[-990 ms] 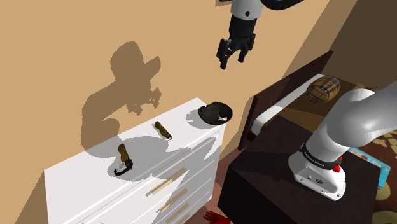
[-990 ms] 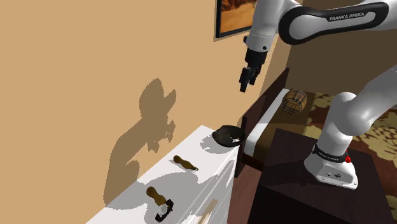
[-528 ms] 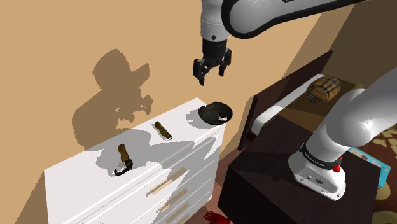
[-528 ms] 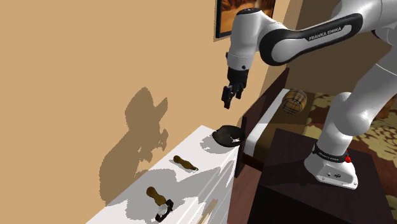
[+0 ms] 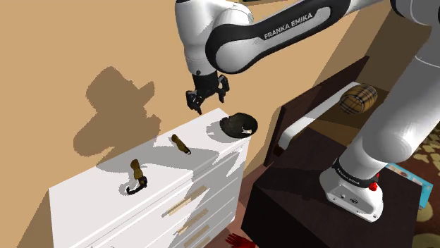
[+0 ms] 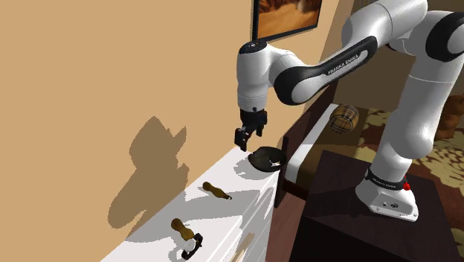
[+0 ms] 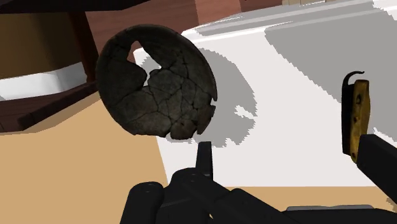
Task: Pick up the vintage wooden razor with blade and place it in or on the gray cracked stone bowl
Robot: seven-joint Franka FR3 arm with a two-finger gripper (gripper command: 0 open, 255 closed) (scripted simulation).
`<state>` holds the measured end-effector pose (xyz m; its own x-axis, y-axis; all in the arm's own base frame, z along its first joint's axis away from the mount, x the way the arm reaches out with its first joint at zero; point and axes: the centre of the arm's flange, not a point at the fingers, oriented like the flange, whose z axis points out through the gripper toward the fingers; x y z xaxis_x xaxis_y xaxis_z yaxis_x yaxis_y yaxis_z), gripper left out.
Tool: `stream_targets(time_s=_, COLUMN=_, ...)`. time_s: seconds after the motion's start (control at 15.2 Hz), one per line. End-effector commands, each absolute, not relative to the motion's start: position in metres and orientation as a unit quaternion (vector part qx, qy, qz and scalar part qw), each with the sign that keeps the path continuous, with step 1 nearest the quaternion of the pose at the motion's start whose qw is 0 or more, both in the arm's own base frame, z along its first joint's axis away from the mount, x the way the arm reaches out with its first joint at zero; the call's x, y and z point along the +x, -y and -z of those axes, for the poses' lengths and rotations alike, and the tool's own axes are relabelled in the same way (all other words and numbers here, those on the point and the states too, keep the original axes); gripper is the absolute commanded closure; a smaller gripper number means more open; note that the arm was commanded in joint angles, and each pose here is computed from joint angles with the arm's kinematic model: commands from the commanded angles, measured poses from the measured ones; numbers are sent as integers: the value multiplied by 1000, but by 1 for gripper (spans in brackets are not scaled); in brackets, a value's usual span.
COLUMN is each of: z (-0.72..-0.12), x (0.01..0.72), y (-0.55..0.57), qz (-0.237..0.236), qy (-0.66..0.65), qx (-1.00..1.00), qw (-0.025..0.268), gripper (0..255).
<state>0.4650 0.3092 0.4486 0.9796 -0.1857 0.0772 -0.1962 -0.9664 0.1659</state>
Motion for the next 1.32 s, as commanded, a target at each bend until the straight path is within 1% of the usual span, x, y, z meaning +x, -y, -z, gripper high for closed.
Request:
stream_targets(time_s=0.0, z=-432, x=477, y=-328, qz=-28, qy=102, qx=990, qw=98, gripper=0)
stream_targets(time_s=0.92, z=-292, x=563, y=-452, qz=-6, qy=134, qx=975, qw=175, gripper=0)
stream_targets(time_s=1.25, z=-265, x=566, y=-450, qz=-5, qy=136, qx=975, qw=178, gripper=0)
